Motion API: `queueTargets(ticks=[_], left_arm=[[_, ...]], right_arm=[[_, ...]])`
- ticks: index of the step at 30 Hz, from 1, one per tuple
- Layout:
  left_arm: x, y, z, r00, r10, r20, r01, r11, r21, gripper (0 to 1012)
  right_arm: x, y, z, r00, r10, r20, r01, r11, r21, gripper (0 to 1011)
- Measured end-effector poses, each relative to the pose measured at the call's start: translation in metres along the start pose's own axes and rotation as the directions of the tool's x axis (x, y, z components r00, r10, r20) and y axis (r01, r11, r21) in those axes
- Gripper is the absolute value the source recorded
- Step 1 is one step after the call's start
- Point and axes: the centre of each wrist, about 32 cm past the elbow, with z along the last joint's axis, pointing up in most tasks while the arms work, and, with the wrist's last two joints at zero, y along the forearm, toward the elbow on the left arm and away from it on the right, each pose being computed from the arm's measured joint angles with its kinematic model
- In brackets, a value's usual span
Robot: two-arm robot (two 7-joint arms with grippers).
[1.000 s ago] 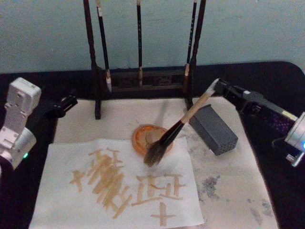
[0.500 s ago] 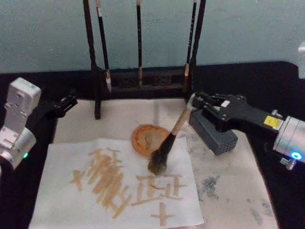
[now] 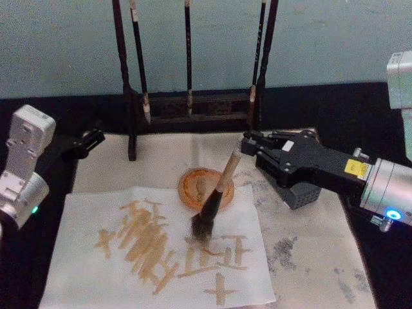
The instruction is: Pick up the brush from the inkstone, write on the paper, then place the brush back to its original position.
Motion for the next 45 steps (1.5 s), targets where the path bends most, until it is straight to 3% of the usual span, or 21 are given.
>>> queueTargets(ticks=[13,23,36,45], left_arm=[[0.0,0.0,0.0,1.0,0.0,0.0,0.0,1.0,0.0,1002],[0.0,0.0,0.0,1.0,0.0,0.0,0.0,1.0,0.0,1002],[0.0,0.0,0.0,1.0,0.0,0.0,0.0,1.0,0.0,1002],[0.0,0.0,0.0,1.0,0.0,0.0,0.0,1.0,0.0,1002]], right_arm=[[-0.002,0.0,0.005,0.999,0.026,-0.019,-0.025,0.999,0.026,158],[0.002,0.008,-0.005,0.995,0.055,-0.079,-0.051,0.998,0.048,158],[0.004,0.019,-0.017,0.991,0.065,-0.115,-0.063,0.998,0.021,158],[0.006,0.012,-0.02,0.993,0.039,-0.108,-0.04,0.999,-0.006,158]])
